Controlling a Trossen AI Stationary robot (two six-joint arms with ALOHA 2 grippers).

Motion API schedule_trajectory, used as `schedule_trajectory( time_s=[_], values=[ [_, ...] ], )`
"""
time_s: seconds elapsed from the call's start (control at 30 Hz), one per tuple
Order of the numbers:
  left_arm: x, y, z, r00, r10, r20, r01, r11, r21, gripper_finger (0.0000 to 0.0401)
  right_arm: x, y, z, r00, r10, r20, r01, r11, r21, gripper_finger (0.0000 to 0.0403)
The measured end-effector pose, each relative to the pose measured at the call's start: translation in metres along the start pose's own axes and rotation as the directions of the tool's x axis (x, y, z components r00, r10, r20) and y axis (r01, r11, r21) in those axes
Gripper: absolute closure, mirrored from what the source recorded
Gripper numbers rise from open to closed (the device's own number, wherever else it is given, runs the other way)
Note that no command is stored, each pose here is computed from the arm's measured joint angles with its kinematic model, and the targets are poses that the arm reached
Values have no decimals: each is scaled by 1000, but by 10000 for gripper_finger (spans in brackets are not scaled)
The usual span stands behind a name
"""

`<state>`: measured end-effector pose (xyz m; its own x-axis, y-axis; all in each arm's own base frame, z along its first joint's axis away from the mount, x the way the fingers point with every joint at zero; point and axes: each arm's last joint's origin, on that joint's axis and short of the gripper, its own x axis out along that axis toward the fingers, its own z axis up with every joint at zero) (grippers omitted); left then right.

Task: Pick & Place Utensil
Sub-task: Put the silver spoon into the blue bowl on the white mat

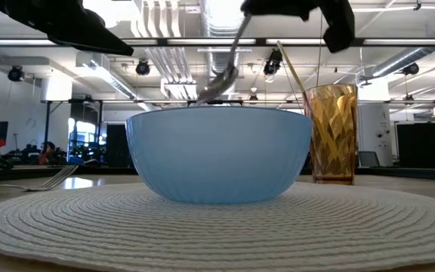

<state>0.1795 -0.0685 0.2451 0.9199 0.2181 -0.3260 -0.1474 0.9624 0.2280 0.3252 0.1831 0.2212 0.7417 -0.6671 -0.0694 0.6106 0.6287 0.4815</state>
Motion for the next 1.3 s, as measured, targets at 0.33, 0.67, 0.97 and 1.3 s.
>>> schedule_trajectory(
  time_s=[0.33,0.67,0.97,1.3],
  values=[
    [0,0,0,1000,0,0,0,1000,-24,197,-20,-20,-16,999,-25,27,23,998,59,394],
    [0,0,0,1000,0,0,0,1000,-25,197,-23,-36,-24,997,-56,55,50,993,111,394],
    [0,0,0,1000,1,0,-1,1000,-25,197,-22,-33,-30,997,-56,55,50,993,103,394],
    [0,0,0,1000,1,0,-1,999,-33,197,-18,-27,-50,997,-57,50,52,994,93,394]
  ],
)
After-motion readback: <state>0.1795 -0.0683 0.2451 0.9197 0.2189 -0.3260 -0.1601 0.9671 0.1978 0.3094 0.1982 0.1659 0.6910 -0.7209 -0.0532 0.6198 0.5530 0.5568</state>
